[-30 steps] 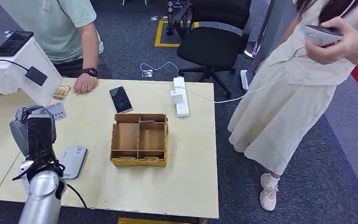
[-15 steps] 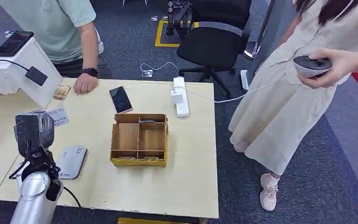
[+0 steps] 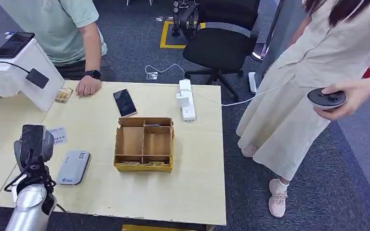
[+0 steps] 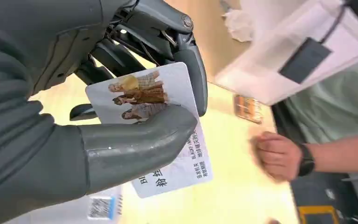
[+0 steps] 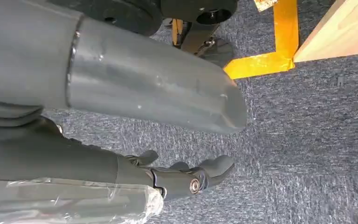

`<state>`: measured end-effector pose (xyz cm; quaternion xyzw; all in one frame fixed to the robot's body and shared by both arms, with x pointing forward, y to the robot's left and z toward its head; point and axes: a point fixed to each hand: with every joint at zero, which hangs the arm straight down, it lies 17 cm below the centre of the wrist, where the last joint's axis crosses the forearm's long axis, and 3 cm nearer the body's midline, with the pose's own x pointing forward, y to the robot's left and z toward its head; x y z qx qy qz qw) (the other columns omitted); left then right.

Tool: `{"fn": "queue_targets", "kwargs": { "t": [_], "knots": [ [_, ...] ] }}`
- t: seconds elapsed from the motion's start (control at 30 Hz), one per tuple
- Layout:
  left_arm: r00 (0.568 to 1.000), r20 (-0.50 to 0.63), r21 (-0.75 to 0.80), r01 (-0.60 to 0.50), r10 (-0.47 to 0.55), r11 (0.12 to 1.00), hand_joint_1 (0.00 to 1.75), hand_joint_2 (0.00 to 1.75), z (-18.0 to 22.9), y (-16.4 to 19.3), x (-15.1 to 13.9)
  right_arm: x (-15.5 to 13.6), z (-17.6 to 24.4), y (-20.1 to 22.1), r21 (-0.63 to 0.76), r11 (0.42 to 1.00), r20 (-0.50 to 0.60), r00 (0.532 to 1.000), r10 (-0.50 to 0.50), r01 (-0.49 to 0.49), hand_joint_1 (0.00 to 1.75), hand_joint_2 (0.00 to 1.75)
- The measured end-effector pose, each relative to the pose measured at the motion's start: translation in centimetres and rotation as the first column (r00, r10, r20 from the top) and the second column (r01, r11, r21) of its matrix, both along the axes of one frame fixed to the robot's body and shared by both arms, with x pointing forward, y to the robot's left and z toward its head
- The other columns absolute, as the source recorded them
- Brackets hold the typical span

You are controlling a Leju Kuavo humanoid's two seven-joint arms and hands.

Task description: Pass the card to the sensor for recognition and then transmit it.

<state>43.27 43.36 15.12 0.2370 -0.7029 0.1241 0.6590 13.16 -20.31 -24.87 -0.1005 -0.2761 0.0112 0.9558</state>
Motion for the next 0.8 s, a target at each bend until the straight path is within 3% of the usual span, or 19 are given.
{"fn": "queue_targets", "kwargs": {
  "t": [0.27, 0.57, 0.8],
  "knots": [
    [0.996, -0.09, 0.013, -0.023, 0.024, 1.0, 1.75, 1.75, -2.9, 1.4, -1.9, 0.0, 0.0, 0.0, 0.003, 1.0, -0.003, 1.0, -0.005, 0.005, 0.0, 0.0],
    [0.965, -0.259, 0.018, 0.054, -0.048, 0.998, 1.75, 1.75, -8.3, 0.5, -5.1, 0.0, 0.0, 0.1, 0.008, 1.0, -0.003, 1.0, -0.011, 0.011, 0.0, 0.0],
    [0.958, -0.282, 0.009, 0.062, -0.057, 0.998, 1.75, 1.75, -9.3, 0.0, -5.8, 0.0, 0.0, 0.1, 0.008, 1.0, -0.003, 1.0, -0.011, 0.011, 0.0, 0.0]
  ]
}}
